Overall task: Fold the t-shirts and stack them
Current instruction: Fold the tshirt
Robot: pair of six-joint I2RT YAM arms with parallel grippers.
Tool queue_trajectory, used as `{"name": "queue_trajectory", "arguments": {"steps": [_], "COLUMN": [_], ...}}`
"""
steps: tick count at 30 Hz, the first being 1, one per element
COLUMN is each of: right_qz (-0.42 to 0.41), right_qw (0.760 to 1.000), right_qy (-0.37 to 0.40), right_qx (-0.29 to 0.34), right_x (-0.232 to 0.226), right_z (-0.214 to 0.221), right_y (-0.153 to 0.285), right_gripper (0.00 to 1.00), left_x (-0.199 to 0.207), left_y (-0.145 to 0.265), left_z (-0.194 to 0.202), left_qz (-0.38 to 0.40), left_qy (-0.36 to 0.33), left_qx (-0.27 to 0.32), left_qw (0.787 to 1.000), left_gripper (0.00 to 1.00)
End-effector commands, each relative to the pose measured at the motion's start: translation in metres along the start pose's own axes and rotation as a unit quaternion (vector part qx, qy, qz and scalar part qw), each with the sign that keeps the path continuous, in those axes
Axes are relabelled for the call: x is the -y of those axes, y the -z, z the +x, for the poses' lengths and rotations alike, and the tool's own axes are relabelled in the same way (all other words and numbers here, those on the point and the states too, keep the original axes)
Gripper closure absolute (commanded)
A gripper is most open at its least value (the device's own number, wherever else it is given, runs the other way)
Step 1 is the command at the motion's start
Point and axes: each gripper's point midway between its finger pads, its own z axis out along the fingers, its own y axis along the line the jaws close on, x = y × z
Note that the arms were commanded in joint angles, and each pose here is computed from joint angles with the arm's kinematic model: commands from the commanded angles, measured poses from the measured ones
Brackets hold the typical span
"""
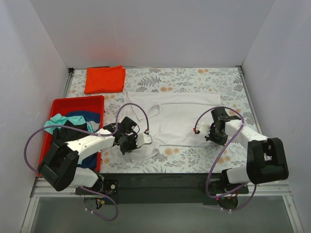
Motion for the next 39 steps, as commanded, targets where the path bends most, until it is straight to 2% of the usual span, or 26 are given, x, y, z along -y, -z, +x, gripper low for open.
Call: {"name": "queue_trajectory", "arguments": {"steps": [1, 5, 8, 10, 13, 20, 26, 39], "right_qz": [-0.001, 0.007, 0.013, 0.022, 0.029, 0.021, 0.022, 0.013], "right_qw": [1.000, 1.000, 0.999, 0.999, 0.998, 0.999, 0.998, 0.999], "right_qy": [0.008, 0.014, 0.019, 0.019, 0.021, 0.032, 0.040, 0.043], "right_qx": [0.006, 0.014, 0.027, 0.037, 0.044, 0.035, 0.032, 0.019], "right_x": [-0.008, -0.019, -0.020, -0.011, 0.011, 0.036, 0.073, 0.122], "right_z": [0.004, 0.011, 0.009, 0.003, -0.006, -0.013, -0.027, -0.041], "right_y": [0.005, 0.013, 0.024, 0.033, 0.047, 0.047, 0.046, 0.028], "right_gripper": [0.99, 0.99, 0.99, 0.99, 0.99, 0.99, 0.99, 0.99], "left_x": [0.033, 0.044, 0.040, 0.029, 0.012, -0.059, -0.124, -0.181], "left_y": [0.001, 0.020, 0.038, 0.054, 0.063, 0.083, 0.078, 0.061], "left_z": [0.028, 0.028, 0.013, -0.008, -0.019, -0.046, -0.051, -0.056], "left_qz": [0.057, 0.066, 0.052, 0.039, 0.025, -0.030, -0.062, -0.082], "left_qy": [0.017, 0.016, 0.018, 0.012, 0.010, 0.014, 0.024, 0.040], "left_qx": [-0.038, -0.031, -0.007, 0.012, 0.006, 0.035, 0.041, 0.048], "left_qw": [0.998, 0.997, 0.998, 0.999, 1.000, 0.999, 0.997, 0.995], "left_gripper": [1.00, 1.00, 1.00, 1.00, 1.00, 1.00, 1.00, 1.00]}}
